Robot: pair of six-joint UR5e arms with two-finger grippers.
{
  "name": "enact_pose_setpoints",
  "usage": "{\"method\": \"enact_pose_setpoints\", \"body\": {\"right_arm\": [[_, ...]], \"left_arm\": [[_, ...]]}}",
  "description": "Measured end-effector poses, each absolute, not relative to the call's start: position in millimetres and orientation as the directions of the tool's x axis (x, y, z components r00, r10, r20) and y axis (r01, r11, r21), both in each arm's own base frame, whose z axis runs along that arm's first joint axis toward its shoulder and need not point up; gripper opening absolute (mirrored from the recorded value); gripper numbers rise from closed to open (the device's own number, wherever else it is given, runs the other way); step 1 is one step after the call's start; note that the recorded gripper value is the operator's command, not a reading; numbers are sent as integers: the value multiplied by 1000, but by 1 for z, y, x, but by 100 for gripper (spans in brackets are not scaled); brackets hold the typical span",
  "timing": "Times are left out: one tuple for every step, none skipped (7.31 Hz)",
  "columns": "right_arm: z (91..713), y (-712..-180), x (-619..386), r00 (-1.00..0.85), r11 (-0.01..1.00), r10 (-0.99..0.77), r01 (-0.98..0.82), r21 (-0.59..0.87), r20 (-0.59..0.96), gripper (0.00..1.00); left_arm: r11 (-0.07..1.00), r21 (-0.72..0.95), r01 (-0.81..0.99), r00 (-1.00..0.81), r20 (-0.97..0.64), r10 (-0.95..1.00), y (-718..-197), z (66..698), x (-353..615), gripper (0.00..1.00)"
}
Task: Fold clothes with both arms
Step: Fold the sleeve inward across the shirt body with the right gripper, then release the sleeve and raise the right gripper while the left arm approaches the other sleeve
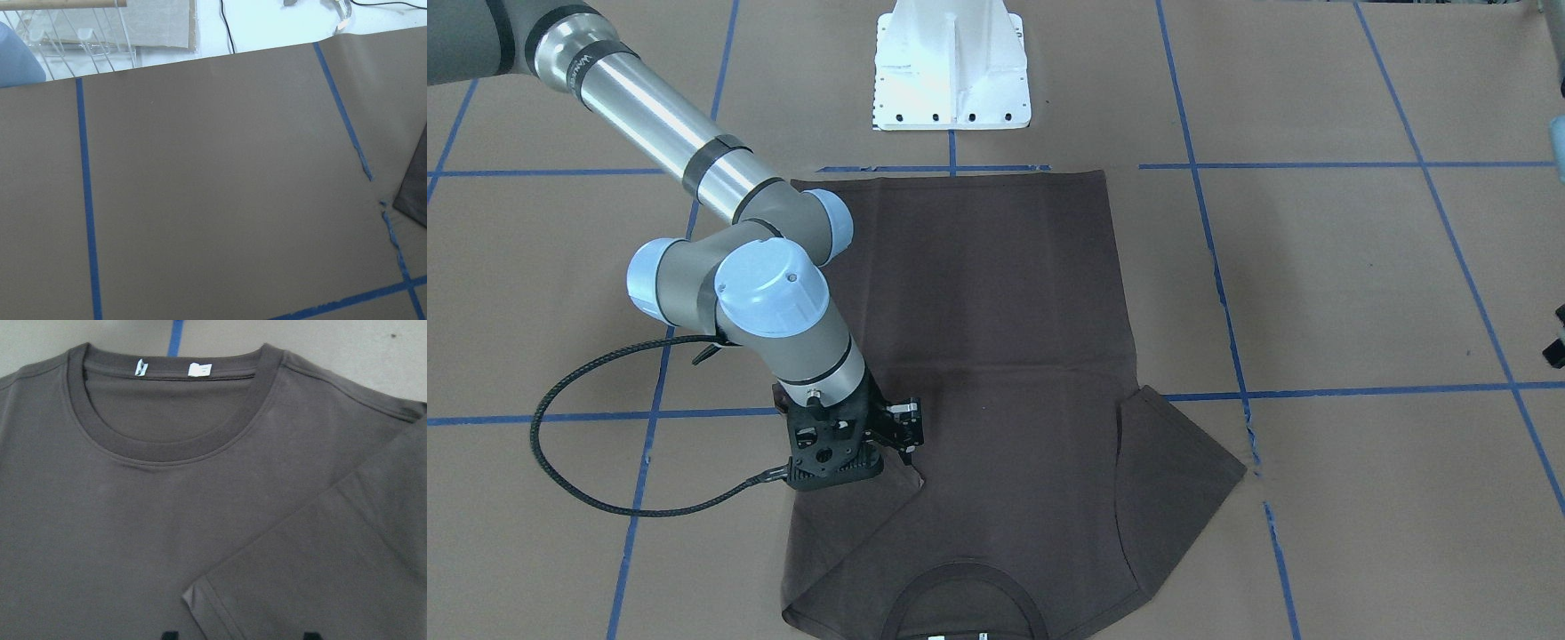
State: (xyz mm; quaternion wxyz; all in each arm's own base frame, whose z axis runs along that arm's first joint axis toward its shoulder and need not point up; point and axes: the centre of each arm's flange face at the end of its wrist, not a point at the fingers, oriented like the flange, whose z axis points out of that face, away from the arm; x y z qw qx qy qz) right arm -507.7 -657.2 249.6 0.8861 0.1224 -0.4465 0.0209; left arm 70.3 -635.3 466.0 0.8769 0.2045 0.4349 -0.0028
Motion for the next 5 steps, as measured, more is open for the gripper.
{"method": "enact_pose_setpoints", "body": {"right_arm": [[245, -661, -479, 617, 984, -3, -138, 112, 787, 100], [249, -656, -444, 634, 990, 54, -135, 41, 772, 100], [265, -643, -408, 637, 991, 86, -135, 1, 766, 100], [285, -629, -380, 638, 992, 90, -129, -8, 765, 100], [298, -621, -364, 640, 993, 78, -119, -1, 764, 100]], "left_arm": [[915, 331, 231, 620, -775, 123, -647, 439, 135, 100], [911, 303, 280, 612, -787, 74, -647, 419, 203, 100], [903, 277, 329, 599, -800, 27, -643, 408, 264, 99], [885, 260, 387, 588, -809, -20, -639, 409, 319, 98], [863, 254, 436, 587, -807, -59, -638, 420, 368, 98]]}}
